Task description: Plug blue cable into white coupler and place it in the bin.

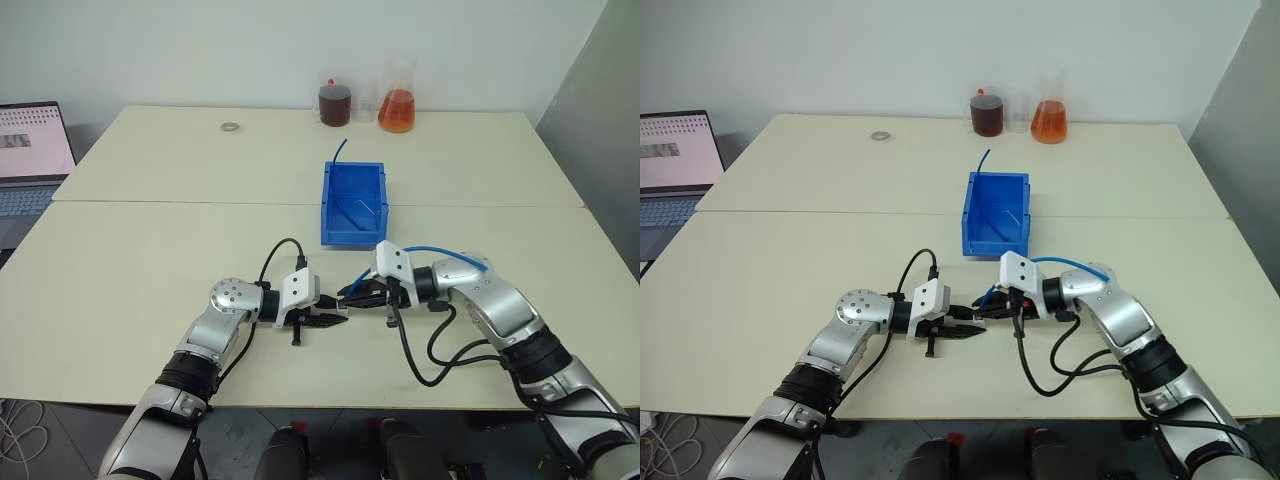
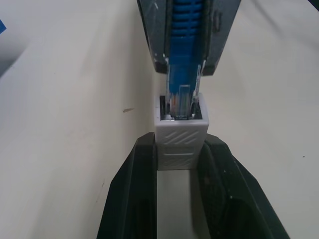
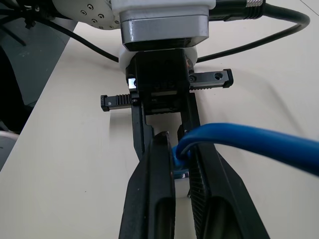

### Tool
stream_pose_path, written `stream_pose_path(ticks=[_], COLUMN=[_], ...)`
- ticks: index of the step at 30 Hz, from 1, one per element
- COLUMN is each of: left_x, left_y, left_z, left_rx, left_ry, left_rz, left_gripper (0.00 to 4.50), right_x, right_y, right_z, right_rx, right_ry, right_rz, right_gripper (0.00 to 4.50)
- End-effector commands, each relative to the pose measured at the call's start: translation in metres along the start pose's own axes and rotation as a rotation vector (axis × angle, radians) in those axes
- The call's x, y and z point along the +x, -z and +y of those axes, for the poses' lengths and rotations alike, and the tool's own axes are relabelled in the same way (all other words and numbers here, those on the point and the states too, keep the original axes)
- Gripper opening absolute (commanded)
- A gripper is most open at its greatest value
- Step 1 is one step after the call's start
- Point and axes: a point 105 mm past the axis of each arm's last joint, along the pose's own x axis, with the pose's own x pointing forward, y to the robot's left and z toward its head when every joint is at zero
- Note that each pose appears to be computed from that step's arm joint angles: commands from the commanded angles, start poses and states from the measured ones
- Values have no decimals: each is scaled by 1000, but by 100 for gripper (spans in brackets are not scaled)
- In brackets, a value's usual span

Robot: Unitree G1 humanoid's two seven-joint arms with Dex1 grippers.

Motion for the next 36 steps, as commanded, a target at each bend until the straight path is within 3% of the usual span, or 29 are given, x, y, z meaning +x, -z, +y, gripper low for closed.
stream_pose_path(ticks=[1, 23, 25, 29, 36], left_x=[-1, -7, -10, -21, -55], left_y=[-3, -3, -4, -7, -43], left_z=[1, 1, 1, -4, 1], left_rx=[13, 14, 1, -25, -109], left_ry=[-3, -29, -29, -24, -234], left_rz=[-6, -3, -10, -18, -111], left_gripper=[78, 78, 148, 232, 382], right_x=[8, 17, 15, 10, -18], right_y=[9, 54, 52, 36, -16], right_z=[5, 13, 12, 3, -10], right_rx=[2, 60, 66, 88, 178], right_ry=[-24, -46, -37, 13, 125], right_rz=[32, 110, 99, 40, -119], right_gripper=[12, 12, 12, 12, 12])
